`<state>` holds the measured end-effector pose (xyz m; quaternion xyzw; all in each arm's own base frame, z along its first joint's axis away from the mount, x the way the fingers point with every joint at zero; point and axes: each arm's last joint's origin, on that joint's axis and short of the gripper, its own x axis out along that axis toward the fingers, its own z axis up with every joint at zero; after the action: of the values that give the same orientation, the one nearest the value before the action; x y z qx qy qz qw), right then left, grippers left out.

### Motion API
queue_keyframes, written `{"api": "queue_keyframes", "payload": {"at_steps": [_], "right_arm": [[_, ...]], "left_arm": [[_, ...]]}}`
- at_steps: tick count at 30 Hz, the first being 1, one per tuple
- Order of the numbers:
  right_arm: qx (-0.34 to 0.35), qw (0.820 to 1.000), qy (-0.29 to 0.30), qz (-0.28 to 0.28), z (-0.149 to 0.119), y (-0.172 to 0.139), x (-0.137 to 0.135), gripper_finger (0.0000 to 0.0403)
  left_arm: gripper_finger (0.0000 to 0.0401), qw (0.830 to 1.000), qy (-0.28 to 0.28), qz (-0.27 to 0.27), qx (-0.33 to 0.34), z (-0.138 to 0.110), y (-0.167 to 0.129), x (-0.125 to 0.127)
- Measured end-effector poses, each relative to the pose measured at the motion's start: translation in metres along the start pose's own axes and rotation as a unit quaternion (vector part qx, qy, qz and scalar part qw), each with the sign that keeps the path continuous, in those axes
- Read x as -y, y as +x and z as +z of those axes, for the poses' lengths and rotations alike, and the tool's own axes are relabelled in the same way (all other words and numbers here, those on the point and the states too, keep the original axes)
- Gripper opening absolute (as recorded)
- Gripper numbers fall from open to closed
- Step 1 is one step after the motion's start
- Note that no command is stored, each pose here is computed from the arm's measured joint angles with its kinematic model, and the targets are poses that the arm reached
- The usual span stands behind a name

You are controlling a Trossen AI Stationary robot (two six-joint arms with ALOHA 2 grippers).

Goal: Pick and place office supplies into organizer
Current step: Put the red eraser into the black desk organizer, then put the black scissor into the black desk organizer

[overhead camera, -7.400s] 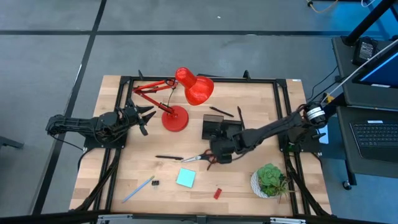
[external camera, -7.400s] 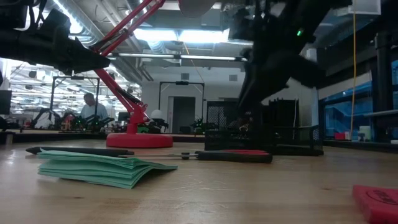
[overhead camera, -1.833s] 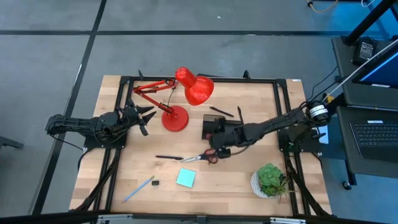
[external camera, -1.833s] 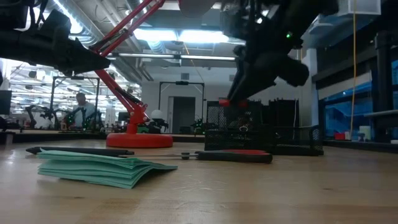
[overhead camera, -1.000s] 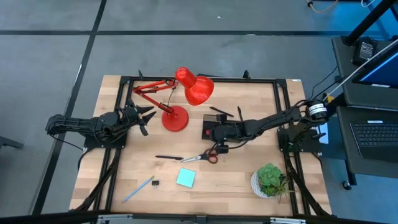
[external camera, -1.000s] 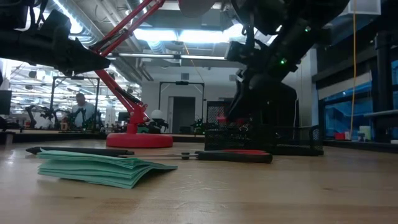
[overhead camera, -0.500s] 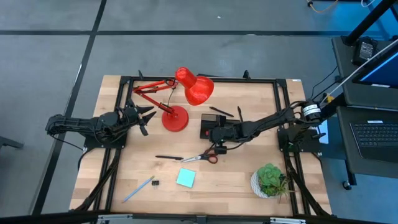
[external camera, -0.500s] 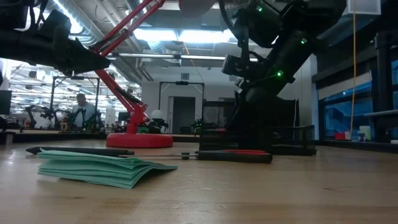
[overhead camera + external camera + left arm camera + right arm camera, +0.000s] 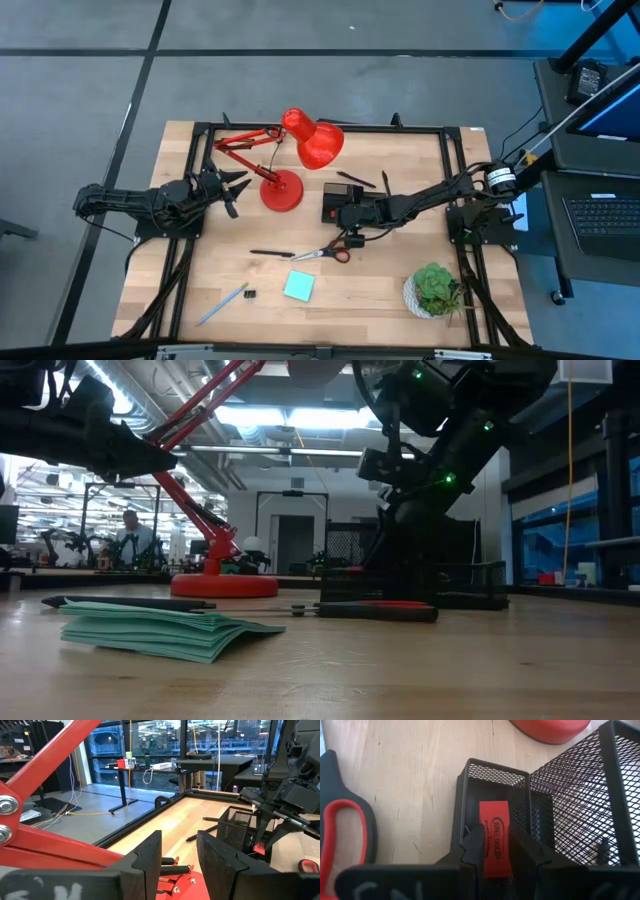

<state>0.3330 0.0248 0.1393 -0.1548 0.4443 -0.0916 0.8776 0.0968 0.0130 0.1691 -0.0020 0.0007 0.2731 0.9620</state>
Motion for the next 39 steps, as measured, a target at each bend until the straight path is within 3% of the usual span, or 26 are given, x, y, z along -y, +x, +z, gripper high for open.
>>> {"api": "queue_keyframes", "payload": {"at_steps": [6, 16, 39], "right_arm": [[-0.001, 1.0, -0.001, 0.001, 0.0, 0.0, 0.0, 0.008], [-0.004, 1.0, -0.002, -0.001, 0.0, 0.0, 0.0, 0.0125], [-0.021, 0.999, -0.027, 0.016, 0.033, -0.019, -0.005, 0.012]], "left_arm": [[0.0118, 1.0, 0.0, 0.0, 0.0, 0.0, 0.0, 0.0], [0.0118, 1.0, 0.0, 0.0, 0.0, 0.0, 0.0, 0.0], [0.0118, 1.0, 0.0, 0.0, 0.0, 0.0, 0.0, 0.0]]}}
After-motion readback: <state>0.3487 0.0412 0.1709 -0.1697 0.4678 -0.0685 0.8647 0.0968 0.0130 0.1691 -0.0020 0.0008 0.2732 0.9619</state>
